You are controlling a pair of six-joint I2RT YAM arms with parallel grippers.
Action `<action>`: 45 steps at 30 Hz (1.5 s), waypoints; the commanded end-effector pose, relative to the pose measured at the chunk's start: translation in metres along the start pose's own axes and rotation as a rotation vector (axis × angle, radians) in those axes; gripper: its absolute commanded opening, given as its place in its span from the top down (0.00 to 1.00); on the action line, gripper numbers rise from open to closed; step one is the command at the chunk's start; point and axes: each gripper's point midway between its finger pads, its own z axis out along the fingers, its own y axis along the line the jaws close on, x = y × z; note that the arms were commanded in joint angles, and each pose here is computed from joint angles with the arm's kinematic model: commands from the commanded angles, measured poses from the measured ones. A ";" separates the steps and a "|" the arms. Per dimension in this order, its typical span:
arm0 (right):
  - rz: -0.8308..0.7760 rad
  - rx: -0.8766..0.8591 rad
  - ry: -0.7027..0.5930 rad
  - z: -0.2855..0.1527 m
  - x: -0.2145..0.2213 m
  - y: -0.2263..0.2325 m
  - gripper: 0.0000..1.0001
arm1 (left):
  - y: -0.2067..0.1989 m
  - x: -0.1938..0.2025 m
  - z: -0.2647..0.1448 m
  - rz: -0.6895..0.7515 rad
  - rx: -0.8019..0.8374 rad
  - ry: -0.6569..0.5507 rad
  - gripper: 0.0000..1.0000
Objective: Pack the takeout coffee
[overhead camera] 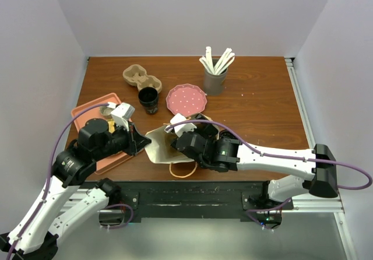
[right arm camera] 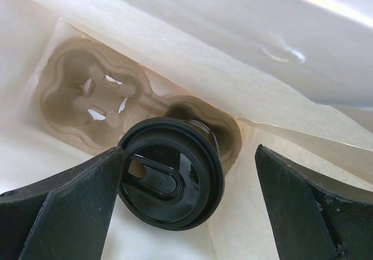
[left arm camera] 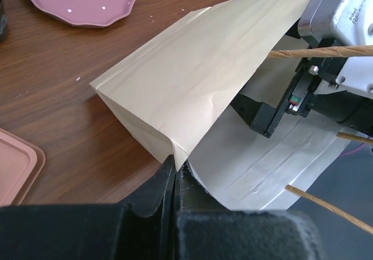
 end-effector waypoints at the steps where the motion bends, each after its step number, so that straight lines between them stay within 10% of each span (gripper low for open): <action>1: 0.117 0.049 -0.058 -0.009 -0.022 -0.022 0.01 | 0.006 -0.008 -0.006 0.043 -0.043 -0.016 1.00; 45: 0.335 -0.295 -0.200 -0.038 -0.084 0.018 0.10 | 0.012 -0.018 -0.017 0.075 -0.129 0.048 1.00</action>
